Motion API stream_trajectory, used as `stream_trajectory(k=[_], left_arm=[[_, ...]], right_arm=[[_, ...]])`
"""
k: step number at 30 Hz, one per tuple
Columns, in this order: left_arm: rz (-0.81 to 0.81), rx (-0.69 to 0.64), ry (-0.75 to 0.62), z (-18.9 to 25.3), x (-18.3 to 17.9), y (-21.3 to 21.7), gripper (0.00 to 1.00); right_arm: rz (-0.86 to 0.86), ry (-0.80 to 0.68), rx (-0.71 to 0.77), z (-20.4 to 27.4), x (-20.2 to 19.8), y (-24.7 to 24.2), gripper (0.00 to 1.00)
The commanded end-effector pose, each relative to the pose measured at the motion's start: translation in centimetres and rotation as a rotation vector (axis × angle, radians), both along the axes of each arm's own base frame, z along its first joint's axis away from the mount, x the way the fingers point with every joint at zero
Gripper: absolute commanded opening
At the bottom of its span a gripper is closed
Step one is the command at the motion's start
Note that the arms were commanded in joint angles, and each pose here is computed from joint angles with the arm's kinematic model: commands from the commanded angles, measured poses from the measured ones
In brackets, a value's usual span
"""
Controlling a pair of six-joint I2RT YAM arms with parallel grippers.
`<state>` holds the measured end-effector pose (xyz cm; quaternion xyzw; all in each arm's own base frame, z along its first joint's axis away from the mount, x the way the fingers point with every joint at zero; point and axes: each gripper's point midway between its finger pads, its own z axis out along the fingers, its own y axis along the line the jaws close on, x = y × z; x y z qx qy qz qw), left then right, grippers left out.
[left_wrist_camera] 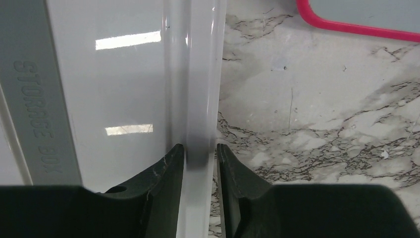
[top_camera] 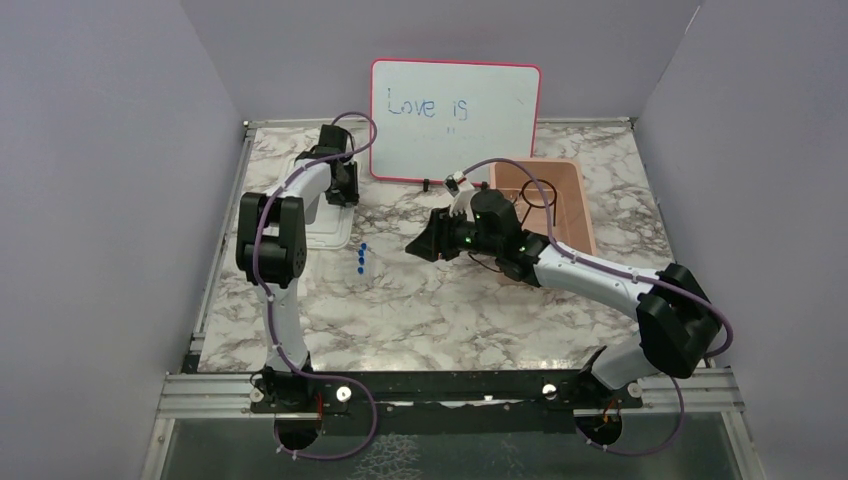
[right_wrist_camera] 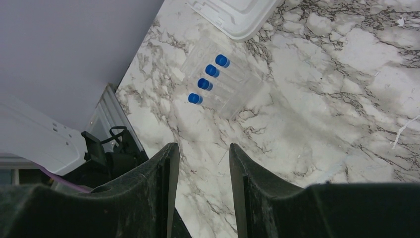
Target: Organize the chemistry lab equipment
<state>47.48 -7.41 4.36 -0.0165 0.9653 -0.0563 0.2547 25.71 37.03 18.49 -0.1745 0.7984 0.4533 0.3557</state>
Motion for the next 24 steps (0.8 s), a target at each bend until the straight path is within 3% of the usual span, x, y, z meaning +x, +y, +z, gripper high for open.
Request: stream_trajectory(k=[1,6,10,18,24], left_arm=[[-0.002,0.006,0.025,-1.2,0.2,0.1,0.34],[0.003,0.038,0.045,-2.2,0.1,0.6,0.33],[0.008,0.078,0.049,-2.5,0.2,1.3,0.24],[-0.006,0.076,-0.032,0.7,1.8,1.2,0.11],[-0.009,0.051,-0.101,3.8,2.2,0.8,0.08]], right_arm=[[0.026,-0.001,0.021,0.2,-0.3,0.7,0.46],[0.026,-0.001,0.024,0.1,-0.3,0.9,0.45],[0.015,0.001,0.028,0.1,-0.1,1.0,0.45],[-0.09,0.026,0.026,0.6,1.9,1.2,0.44],[-0.138,0.02,0.018,1.0,3.7,2.0,0.44]])
